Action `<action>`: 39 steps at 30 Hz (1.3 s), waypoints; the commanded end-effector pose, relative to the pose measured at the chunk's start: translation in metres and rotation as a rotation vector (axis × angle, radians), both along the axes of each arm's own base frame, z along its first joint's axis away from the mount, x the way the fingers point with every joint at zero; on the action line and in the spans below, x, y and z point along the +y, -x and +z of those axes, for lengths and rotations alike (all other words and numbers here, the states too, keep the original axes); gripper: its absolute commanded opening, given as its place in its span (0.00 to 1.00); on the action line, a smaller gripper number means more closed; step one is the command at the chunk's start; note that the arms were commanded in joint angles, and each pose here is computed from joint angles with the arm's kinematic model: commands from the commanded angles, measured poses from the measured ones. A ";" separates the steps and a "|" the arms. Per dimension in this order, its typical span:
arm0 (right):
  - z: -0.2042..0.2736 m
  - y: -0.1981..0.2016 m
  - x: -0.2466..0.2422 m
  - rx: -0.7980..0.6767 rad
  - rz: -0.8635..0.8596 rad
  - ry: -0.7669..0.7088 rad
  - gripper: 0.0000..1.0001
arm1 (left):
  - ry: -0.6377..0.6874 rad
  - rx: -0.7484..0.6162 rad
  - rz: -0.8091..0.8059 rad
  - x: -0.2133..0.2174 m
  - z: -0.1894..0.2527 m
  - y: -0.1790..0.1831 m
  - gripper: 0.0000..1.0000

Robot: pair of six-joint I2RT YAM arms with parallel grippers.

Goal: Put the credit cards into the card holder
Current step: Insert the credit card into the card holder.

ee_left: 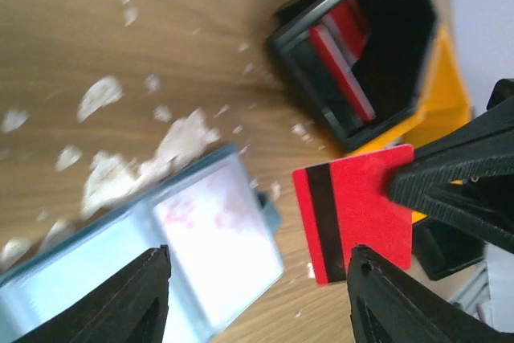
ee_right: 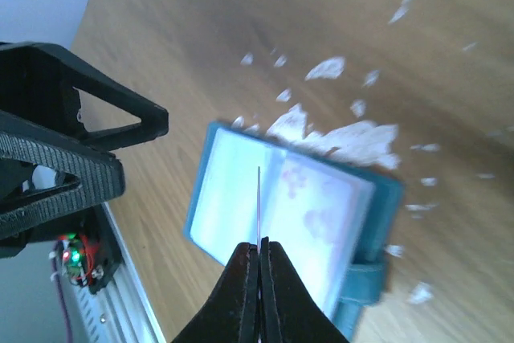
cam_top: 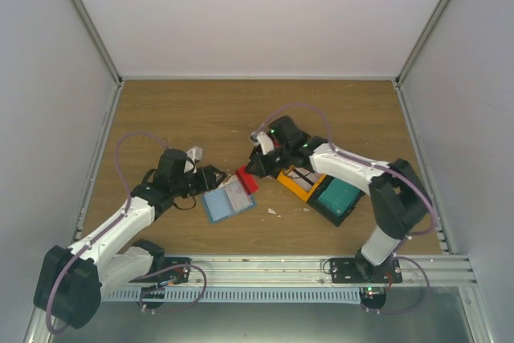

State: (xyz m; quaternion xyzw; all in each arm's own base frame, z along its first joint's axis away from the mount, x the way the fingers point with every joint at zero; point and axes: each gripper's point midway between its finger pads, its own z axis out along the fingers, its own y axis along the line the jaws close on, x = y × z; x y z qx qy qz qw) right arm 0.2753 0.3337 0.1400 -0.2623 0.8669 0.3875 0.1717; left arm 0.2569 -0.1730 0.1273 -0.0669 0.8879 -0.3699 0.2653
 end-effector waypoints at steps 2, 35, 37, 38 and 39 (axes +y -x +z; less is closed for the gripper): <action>-0.025 0.021 0.041 0.159 0.063 -0.072 0.00 | -0.109 0.141 0.068 0.026 -0.044 0.030 0.57; -0.102 0.024 0.056 0.439 -0.050 -0.137 0.01 | -0.188 0.373 0.124 0.044 -0.114 0.065 0.24; -0.102 0.023 0.057 0.442 -0.058 -0.142 0.01 | -0.191 0.374 0.122 0.044 -0.114 0.065 0.23; -0.103 0.022 0.057 0.443 -0.062 -0.143 0.01 | -0.193 0.375 0.119 0.044 -0.115 0.065 0.22; -0.103 0.021 0.058 0.445 -0.065 -0.142 0.01 | -0.194 0.376 0.117 0.044 -0.115 0.065 0.22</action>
